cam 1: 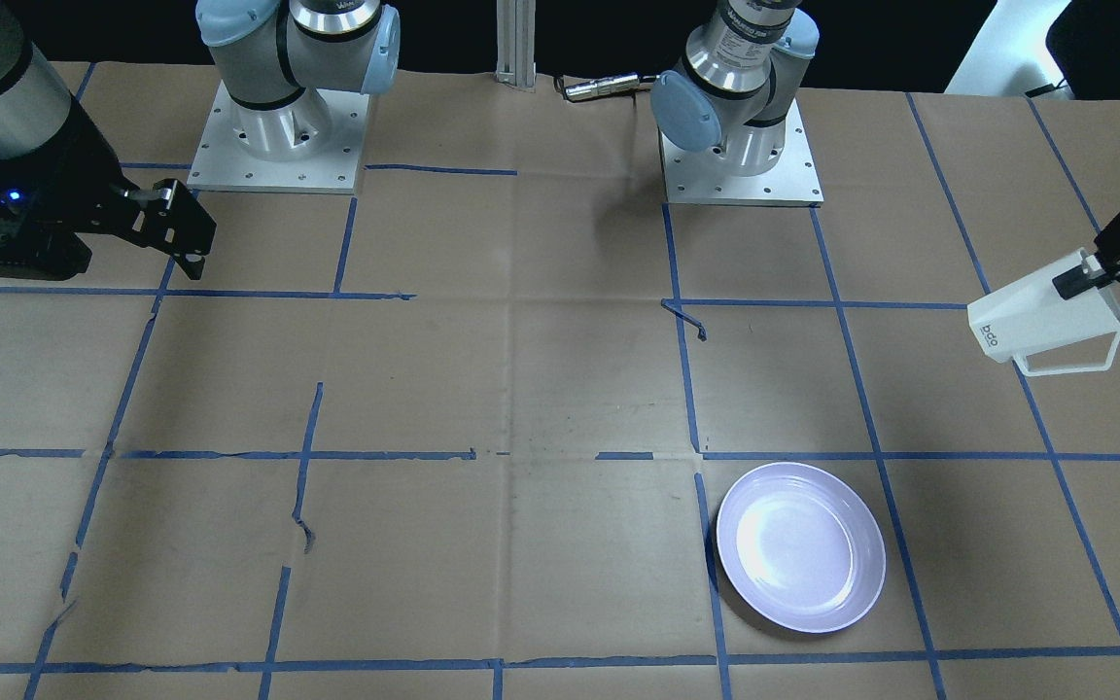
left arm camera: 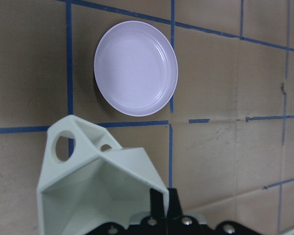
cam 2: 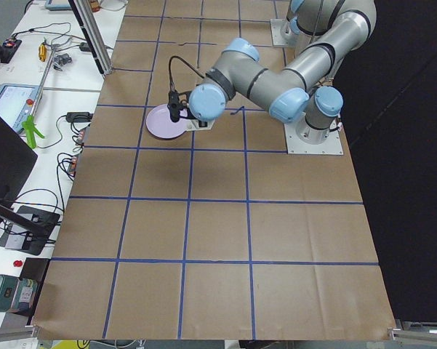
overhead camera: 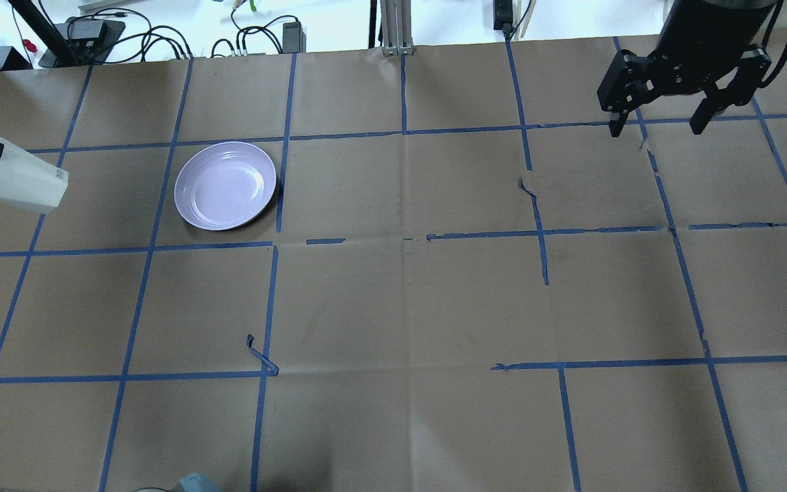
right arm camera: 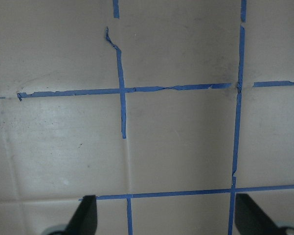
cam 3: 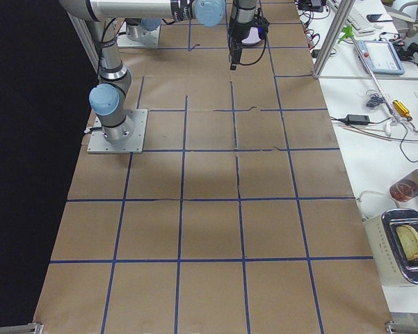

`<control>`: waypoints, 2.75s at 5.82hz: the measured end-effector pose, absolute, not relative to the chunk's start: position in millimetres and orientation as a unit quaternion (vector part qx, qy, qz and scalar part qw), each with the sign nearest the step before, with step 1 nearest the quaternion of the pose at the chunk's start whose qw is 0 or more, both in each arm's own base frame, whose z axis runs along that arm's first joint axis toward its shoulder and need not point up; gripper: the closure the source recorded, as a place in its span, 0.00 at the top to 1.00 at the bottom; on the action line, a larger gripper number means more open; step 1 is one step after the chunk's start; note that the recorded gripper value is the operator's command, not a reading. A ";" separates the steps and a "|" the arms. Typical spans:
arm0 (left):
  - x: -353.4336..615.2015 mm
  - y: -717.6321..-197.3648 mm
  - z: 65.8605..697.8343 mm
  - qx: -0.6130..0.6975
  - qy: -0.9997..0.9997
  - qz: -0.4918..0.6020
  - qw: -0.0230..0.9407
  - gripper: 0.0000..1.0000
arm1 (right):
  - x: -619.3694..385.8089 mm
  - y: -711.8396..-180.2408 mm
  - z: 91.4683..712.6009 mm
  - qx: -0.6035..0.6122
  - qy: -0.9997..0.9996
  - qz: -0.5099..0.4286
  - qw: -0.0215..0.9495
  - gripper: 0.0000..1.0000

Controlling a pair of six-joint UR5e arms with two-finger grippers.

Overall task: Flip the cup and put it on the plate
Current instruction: 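Carry the cup with the left gripper over the plate, turning it upright, then lower the upright cup onto the plate and open the left gripper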

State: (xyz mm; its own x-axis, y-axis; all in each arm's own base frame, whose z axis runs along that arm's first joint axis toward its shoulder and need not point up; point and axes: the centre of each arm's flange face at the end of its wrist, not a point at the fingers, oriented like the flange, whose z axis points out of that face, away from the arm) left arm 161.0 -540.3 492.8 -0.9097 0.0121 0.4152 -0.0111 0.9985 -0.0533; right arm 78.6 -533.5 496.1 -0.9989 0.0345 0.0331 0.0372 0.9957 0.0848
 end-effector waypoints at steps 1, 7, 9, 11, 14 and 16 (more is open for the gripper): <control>84.5 -567.6 502.2 -0.032 -0.991 0.030 0.128 0.00 | 78.6 -533.5 496.1 -0.018 -0.999 -0.043 0.016 1.00; -72.3 -644.8 386.7 -0.120 -0.992 0.032 -0.034 0.00 | 78.4 -533.5 496.0 -0.018 -0.999 -0.043 0.016 1.00; -72.9 -664.2 307.6 -0.107 -0.994 0.006 -0.026 0.00 | 78.7 -533.5 496.1 -0.018 -0.999 -0.043 0.016 1.00; -76.8 -667.9 268.1 -0.107 -0.994 -0.012 -0.022 0.73 | 78.7 -533.5 496.1 -0.018 -0.999 -0.043 0.016 1.00; -80.6 -664.9 280.8 -0.109 -0.994 -0.004 -0.027 0.99 | 78.7 -533.6 496.1 -0.018 -0.999 -0.042 0.016 1.00; -82.9 -639.9 348.6 -0.099 -0.995 0.006 -0.030 0.99 | 78.5 -533.6 496.0 -0.018 -0.999 -0.043 0.016 1.00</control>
